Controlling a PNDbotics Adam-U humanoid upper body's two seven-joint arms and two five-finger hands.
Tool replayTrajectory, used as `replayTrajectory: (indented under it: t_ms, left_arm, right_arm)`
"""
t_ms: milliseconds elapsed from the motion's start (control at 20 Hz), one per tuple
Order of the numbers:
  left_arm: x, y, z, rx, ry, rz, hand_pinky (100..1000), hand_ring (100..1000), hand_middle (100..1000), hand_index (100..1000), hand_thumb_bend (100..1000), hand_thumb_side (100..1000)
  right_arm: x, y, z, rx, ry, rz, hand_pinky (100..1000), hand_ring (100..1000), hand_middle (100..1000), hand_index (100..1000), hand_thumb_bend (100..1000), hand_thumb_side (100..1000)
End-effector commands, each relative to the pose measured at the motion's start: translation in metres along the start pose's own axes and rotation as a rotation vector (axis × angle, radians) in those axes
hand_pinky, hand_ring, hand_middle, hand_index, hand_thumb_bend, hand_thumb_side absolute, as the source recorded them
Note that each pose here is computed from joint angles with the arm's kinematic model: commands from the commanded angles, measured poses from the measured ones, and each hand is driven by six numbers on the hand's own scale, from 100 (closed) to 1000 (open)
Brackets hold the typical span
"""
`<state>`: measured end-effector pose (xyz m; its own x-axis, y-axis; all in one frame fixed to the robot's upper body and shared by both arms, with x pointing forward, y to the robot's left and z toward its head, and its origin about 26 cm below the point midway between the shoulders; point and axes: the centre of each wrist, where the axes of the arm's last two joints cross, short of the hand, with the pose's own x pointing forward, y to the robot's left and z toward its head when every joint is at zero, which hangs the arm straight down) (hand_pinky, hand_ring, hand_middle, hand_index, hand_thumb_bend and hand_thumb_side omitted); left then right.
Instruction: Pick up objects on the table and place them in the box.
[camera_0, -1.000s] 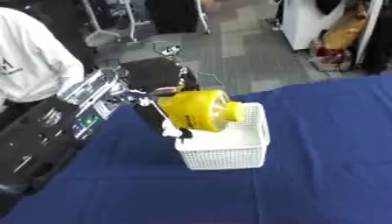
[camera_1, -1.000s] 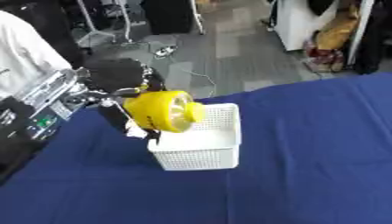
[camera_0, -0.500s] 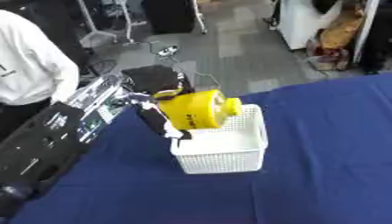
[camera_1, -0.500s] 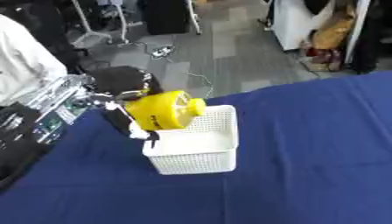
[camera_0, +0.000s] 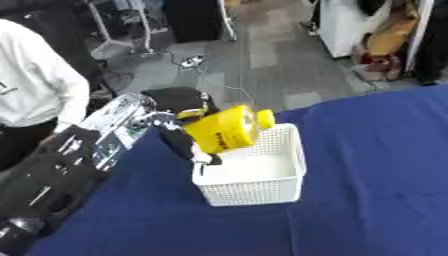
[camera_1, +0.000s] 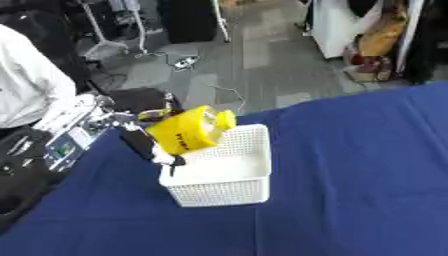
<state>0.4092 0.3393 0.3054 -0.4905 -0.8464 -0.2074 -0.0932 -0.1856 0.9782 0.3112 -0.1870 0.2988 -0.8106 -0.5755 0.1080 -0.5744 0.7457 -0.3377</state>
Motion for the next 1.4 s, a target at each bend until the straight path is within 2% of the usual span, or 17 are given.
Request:
replayTrajectory:
  t_ms: [50,450,550,700,750,850,900,950,1000,1050,1100,1150,1200,1250,1300,1350,1400]
  left_arm:
    - [-0.006,0.016,0.005,0.050,0.012,0.005,100,100,100,141,100,564]
    - [-0.005,0.012,0.003,0.078,-0.042,0.061,100,100,100,254,100,631]
    - [-0.005,0.010,0.002,0.084,-0.055,0.072,100,100,100,335,100,687]
    - [-0.005,0.008,0.001,0.088,-0.067,0.071,100,100,100,375,100,747]
    - [-0.005,0.007,0.000,0.089,-0.071,0.072,100,113,195,465,100,795]
    - [-0.007,0.004,-0.001,0.090,-0.075,0.077,121,180,275,516,100,820]
    - [-0.008,0.003,-0.001,0.090,-0.076,0.078,107,161,258,509,100,814]
    - [-0.009,0.002,-0.001,0.091,-0.077,0.080,165,284,375,548,100,839]
    - [-0.010,0.001,-0.001,0.093,-0.077,0.082,165,284,375,548,100,851]
    - [-0.010,0.000,-0.002,0.093,-0.077,0.083,203,391,462,579,100,859]
    - [-0.011,0.000,-0.002,0.091,-0.077,0.085,203,391,462,579,100,859]
    - [-0.011,-0.001,-0.003,0.090,-0.078,0.086,271,489,539,605,100,888]
    - [-0.012,-0.001,-0.003,0.089,-0.078,0.087,271,489,539,605,100,888]
    - [-0.012,-0.002,-0.003,0.090,-0.078,0.088,340,548,590,630,100,915]
    - [-0.013,-0.002,-0.003,0.089,-0.076,0.089,360,563,601,636,101,922]
    - [-0.013,-0.002,-0.003,0.089,-0.075,0.086,440,624,654,673,114,942]
    - [-0.014,-0.002,-0.003,0.090,-0.073,0.082,422,610,640,664,112,937]
  right_arm:
    - [0.002,0.001,-0.008,0.016,-0.020,0.003,376,440,595,781,100,1000]
    - [0.002,0.001,-0.009,0.019,-0.022,0.003,377,440,595,780,100,1000]
    - [0.002,0.002,-0.010,0.021,-0.023,0.004,377,440,595,780,100,1000]
    - [0.001,0.002,-0.010,0.023,-0.023,0.004,377,440,595,780,100,1000]
    - [0.001,0.002,-0.010,0.024,-0.023,0.004,377,440,595,779,100,1000]
    - [0.001,0.002,-0.011,0.025,-0.023,0.004,377,439,594,780,100,1000]
    - [0.001,0.002,-0.011,0.025,-0.023,0.004,377,439,595,780,100,1000]
    - [0.001,0.002,-0.011,0.025,-0.024,0.004,377,439,594,780,100,1000]
    - [0.001,0.002,-0.011,0.025,-0.024,0.004,377,439,594,780,100,1000]
    - [0.001,0.002,-0.011,0.024,-0.024,0.004,377,439,594,780,100,1000]
    - [0.001,0.002,-0.011,0.024,-0.024,0.004,377,439,594,780,100,1000]
    - [0.001,0.002,-0.011,0.024,-0.024,0.005,377,439,594,780,100,1000]
    - [0.002,0.001,-0.011,0.024,-0.024,0.005,377,439,594,780,100,1000]
    - [0.002,0.001,-0.011,0.024,-0.024,0.005,377,440,594,780,100,1000]
    - [0.002,0.001,-0.011,0.024,-0.025,0.005,377,440,594,780,100,1000]
    - [0.002,0.001,-0.011,0.023,-0.024,0.005,377,440,594,780,100,1000]
    - [0.002,0.001,-0.011,0.023,-0.024,0.005,377,440,594,780,100,1000]
